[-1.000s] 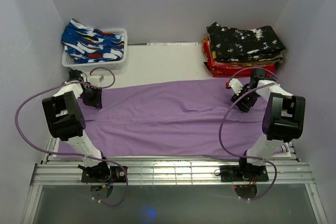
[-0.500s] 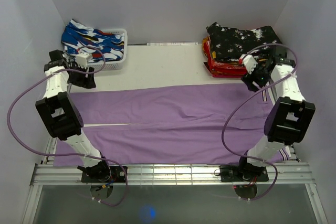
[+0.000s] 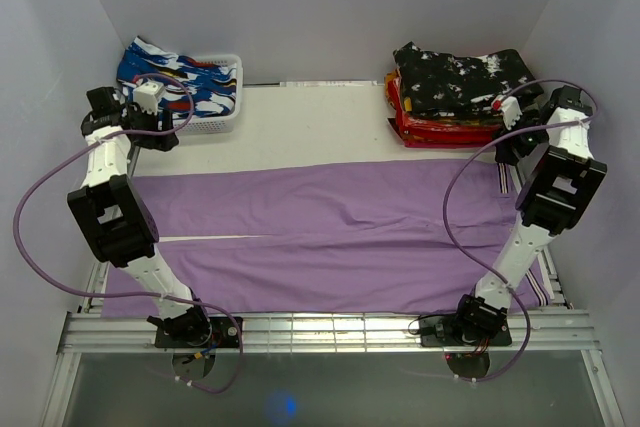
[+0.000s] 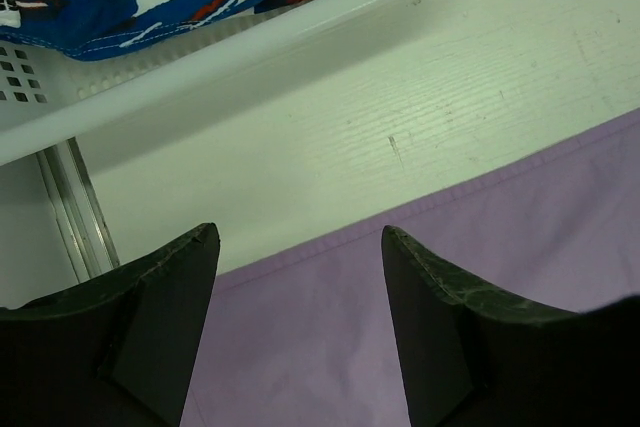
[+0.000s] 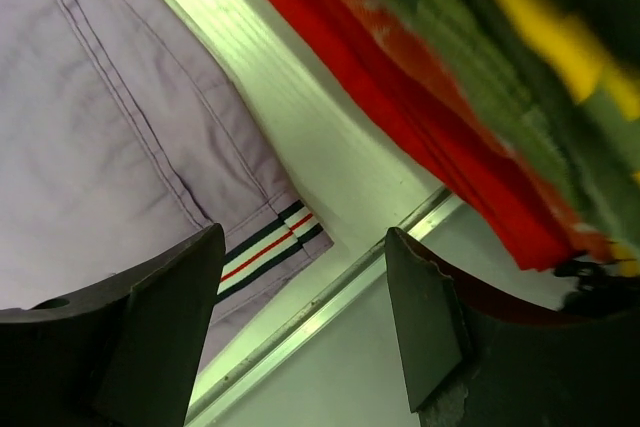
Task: Fold and stack the trousers
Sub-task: Flatten the trousers out, then fold the trousers
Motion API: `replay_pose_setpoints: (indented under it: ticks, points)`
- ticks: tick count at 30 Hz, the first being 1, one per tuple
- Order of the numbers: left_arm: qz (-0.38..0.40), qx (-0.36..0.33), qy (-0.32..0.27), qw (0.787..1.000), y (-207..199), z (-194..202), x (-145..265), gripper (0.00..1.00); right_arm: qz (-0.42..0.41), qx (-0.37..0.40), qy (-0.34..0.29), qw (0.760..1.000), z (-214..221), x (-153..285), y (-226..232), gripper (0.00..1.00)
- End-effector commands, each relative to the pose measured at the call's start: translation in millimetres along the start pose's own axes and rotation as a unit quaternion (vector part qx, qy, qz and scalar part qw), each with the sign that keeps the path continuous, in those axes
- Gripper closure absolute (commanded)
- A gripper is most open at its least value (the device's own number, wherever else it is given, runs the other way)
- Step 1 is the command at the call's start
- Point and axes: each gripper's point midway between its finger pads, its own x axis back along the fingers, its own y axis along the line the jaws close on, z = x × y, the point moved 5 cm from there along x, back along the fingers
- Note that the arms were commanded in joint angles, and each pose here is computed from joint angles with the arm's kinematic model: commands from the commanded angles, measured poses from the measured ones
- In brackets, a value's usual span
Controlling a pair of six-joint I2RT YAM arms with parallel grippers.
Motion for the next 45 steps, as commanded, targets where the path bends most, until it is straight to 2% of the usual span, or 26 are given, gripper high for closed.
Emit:
replay_pose_setpoints:
  ticks: [1, 16, 18, 23, 24, 25, 29, 35, 39, 40, 45]
  points:
    - [-0.021, -0.001, -0.037, 0.999, 2, -19, 12, 0.23, -0.005, 0.021, -0.029, 0.999, -3, 0, -8, 0.29]
    - [-0.031, 0.016, -0.013, 0.999, 5, -16, 15, 0.24, -0.016, 0.027, 0.004, 0.999, 61, -69, 15, 0.3]
    - [-0.026, 0.025, -0.009, 0.999, 7, -15, 14, 0.24, -0.022, 0.025, 0.006, 0.999, 67, -72, 20, 0.32]
    - [0.009, 0.025, -0.015, 1.0, 18, -28, 16, 0.26, -0.042, 0.046, 0.004, 0.998, 69, -59, 36, 0.68]
    - [0.015, 0.019, -0.012, 1.0, 21, -29, 16, 0.27, -0.045, 0.049, 0.0, 0.998, 67, -56, 36, 0.9]
    - [0.026, 0.018, 0.003, 0.999, 25, -21, 5, 0.27, -0.044, 0.049, -0.003, 0.998, 66, -50, 35, 0.92]
    - [0.058, -0.035, 0.033, 0.997, 38, -19, 0, 0.3, -0.032, 0.056, -0.021, 0.998, 49, -21, 28, 0.92]
    - [0.075, -0.062, 0.034, 0.995, 39, -8, -5, 0.34, -0.017, 0.085, -0.053, 0.995, 32, 14, 27, 0.92]
    - [0.094, -0.103, 0.054, 0.989, 32, 12, -5, 0.42, -0.02, 0.104, -0.057, 0.993, 30, 20, 40, 0.92]
    - [0.103, -0.137, 0.057, 0.984, 32, 16, -7, 0.44, -0.02, 0.108, -0.056, 0.992, 30, 20, 41, 0.92]
    - [0.115, -0.174, 0.08, 0.975, 41, 29, -20, 0.45, -0.022, 0.11, -0.052, 0.992, 30, 18, 43, 0.92]
